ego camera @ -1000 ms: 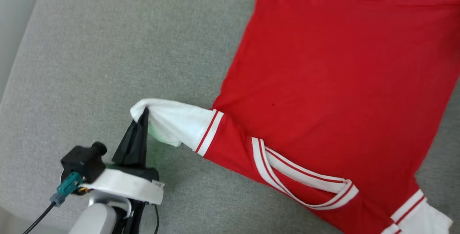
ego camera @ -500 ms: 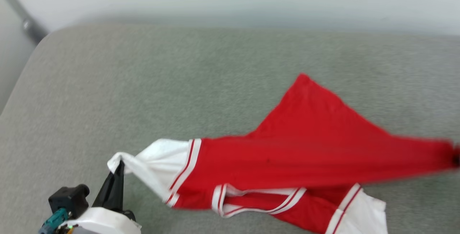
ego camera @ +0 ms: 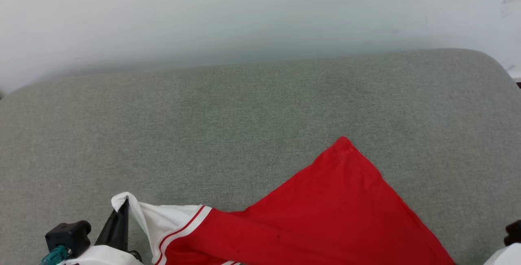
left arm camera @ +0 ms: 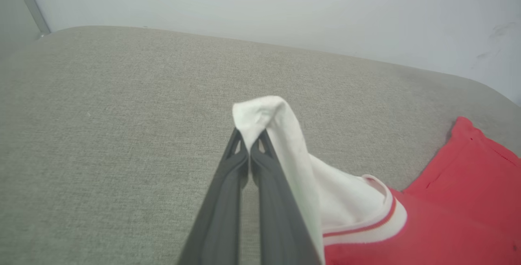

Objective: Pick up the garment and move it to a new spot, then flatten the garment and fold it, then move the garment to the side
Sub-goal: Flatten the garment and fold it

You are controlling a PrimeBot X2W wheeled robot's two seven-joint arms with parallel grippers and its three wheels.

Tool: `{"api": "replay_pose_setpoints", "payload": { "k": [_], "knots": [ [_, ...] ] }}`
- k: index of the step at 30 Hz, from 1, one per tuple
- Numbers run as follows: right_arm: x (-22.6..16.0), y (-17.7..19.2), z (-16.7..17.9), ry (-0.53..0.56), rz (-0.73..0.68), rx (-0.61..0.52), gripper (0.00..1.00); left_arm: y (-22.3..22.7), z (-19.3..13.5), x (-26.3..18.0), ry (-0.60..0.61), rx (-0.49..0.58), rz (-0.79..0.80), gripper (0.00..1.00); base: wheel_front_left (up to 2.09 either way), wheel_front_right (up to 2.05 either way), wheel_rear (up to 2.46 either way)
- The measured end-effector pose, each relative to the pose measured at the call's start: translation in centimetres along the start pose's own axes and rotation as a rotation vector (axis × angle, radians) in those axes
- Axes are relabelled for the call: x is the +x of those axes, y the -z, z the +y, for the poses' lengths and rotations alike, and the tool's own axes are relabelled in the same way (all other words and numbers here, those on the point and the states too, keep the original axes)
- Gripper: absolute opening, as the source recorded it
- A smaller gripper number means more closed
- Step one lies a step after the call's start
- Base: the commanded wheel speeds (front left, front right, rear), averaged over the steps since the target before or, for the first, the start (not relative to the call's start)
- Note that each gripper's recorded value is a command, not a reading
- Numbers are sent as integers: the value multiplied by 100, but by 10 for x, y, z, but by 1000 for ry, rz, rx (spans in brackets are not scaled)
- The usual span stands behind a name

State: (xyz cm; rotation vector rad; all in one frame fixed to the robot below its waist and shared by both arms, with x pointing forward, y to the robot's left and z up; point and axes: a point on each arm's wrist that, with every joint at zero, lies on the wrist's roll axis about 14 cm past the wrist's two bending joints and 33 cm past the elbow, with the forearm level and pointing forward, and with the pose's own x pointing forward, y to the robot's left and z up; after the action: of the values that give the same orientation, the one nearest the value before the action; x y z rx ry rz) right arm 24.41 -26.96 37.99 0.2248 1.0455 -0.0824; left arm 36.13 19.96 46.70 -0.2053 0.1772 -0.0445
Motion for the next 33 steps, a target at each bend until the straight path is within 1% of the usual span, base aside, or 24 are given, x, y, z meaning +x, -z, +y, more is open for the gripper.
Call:
{"api": "replay_pose_setpoints", "payload": {
  "k": [2,5,7,10,14,18,22,25,28,30,33],
  "knots": [
    [-2,-28,2,7,-140,-9,100,0,0,2,1,2,5,0,0,0,0],
    [-9,-82,10,2,-385,-29,100,-1,-3,7,11,5,6,0,0,0,0],
    [-11,-109,18,-14,-502,-33,100,-6,-5,13,19,9,-7,0,0,0,0],
    [-8,-141,32,-47,-610,-46,100,-13,-8,25,33,8,-28,0,0,0,0],
    [5,-178,56,-100,-646,-93,100,-21,-10,41,49,10,-60,0,0,0,0],
    [32,-199,82,-152,-547,-166,100,-24,-16,58,70,7,-81,0,0,0,0],
    [64,-203,112,-190,-360,-289,100,-17,-17,70,76,3,-77,0,0,0,0],
    [86,-193,134,-222,-193,-350,100,-12,-18,77,81,-5,-73,0,0,0,0],
    [107,-175,147,-231,-22,-409,100,-8,-16,82,78,-8,-71,0,0,0,0],
    [117,-166,154,-236,61,-442,100,-5,-12,85,72,-8,-67,0,0,0,0],
    [129,-162,162,-239,137,-480,100,2,-6,87,57,-12,-56,0,0,0,0]
  ]
}}
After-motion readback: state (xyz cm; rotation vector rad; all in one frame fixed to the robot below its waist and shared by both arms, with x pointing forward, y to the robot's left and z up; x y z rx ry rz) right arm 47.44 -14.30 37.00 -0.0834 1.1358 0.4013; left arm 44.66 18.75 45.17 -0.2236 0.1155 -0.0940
